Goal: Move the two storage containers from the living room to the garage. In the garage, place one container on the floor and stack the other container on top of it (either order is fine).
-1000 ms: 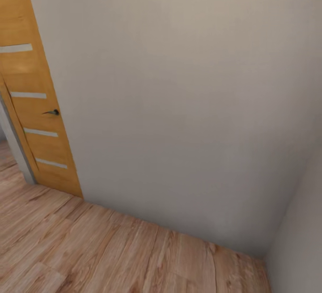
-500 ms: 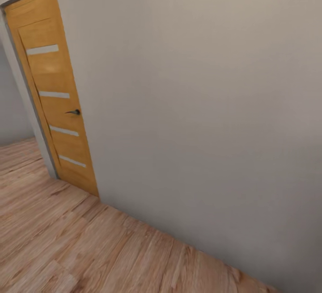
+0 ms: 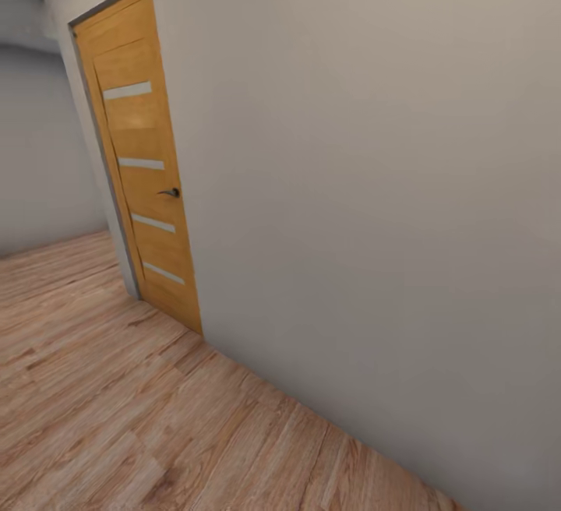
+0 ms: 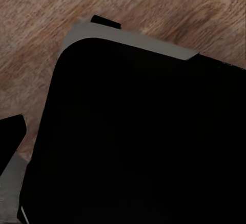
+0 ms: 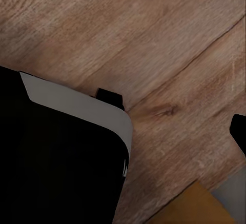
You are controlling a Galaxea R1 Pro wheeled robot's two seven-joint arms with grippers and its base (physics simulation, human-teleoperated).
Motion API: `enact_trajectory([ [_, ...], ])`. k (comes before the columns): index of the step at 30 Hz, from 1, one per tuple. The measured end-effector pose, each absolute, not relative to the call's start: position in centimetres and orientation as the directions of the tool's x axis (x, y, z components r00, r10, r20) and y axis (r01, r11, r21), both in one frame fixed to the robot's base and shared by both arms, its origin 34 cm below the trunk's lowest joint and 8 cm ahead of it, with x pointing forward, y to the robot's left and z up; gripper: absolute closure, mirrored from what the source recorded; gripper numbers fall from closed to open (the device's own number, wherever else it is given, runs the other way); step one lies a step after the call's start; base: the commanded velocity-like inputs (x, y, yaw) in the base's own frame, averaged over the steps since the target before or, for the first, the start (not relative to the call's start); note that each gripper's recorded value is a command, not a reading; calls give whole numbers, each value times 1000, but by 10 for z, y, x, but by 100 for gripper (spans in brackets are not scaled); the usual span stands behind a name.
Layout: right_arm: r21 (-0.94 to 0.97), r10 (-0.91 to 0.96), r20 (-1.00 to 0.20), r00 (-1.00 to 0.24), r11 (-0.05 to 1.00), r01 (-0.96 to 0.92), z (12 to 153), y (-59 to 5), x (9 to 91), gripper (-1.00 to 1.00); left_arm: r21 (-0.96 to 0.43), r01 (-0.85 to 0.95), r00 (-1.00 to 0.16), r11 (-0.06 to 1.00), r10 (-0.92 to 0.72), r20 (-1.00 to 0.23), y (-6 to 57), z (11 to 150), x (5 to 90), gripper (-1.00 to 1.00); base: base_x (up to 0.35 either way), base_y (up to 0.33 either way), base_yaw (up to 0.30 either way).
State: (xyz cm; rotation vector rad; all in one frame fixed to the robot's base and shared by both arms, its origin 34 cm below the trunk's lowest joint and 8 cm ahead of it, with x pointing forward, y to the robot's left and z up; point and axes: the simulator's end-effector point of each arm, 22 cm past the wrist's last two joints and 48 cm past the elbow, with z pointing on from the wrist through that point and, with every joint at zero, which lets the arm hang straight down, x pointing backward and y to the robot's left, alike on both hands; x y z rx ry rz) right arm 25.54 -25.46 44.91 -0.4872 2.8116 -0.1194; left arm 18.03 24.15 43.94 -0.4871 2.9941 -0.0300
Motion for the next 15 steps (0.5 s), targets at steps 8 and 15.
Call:
enact_trajectory([
  [8,-125,-319,-264,-910,947,-296,449,-255,255,-100,-19,-315,-943,949,-315,-108,255,439,180,-100,0,0,274],
  [15,-121,-318,-263,-911,947,-296,449,-255,255,-100,-18,-312,-944,950,-312,-108,256,439,180,-100,0,0,274],
])
